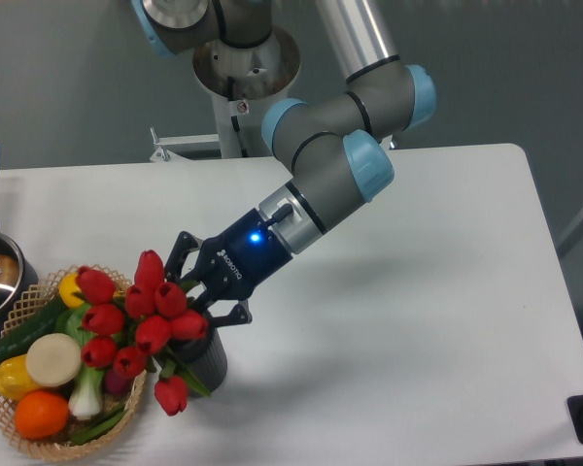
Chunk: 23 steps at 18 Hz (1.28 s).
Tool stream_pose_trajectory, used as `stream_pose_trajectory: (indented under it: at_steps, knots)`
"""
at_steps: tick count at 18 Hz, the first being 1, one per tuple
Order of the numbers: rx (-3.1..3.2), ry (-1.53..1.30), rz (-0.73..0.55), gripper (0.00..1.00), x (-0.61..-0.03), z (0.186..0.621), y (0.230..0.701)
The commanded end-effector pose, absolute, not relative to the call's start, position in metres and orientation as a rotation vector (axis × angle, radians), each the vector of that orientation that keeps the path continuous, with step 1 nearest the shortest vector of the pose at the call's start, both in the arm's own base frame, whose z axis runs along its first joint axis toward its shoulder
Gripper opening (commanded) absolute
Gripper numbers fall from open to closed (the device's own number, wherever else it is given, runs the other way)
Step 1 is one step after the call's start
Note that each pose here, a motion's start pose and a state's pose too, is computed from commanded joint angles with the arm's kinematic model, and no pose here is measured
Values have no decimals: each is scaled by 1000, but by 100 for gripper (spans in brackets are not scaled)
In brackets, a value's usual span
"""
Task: Insert the flowers into the vase
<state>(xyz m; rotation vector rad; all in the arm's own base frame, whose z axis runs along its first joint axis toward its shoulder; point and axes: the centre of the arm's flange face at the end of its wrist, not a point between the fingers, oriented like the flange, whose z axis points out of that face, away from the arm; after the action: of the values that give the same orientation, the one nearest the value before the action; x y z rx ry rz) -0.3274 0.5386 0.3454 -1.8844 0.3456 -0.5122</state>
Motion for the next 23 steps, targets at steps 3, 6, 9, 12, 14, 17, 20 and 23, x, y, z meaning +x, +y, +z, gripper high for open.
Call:
stream_pose_trajectory:
  at_steps: [3,6,9,12,14,17,20,23]
  knots:
    - [-1892,326,-516,50,-330,338,531]
    - [-1896,302,-512,67,-334,336,521]
    - [-1930,281,-484,80,-338,335,508]
    - [-1961,287,-456,99,-331,329,496]
    - [-1970,279,-437,100,-332,329,485]
    - [-1973,257,-425,100,-335,330,473]
    - [-1976,236,-410,100,-339,331,462]
    - [-1975,217,-390,100,-347,335,453]
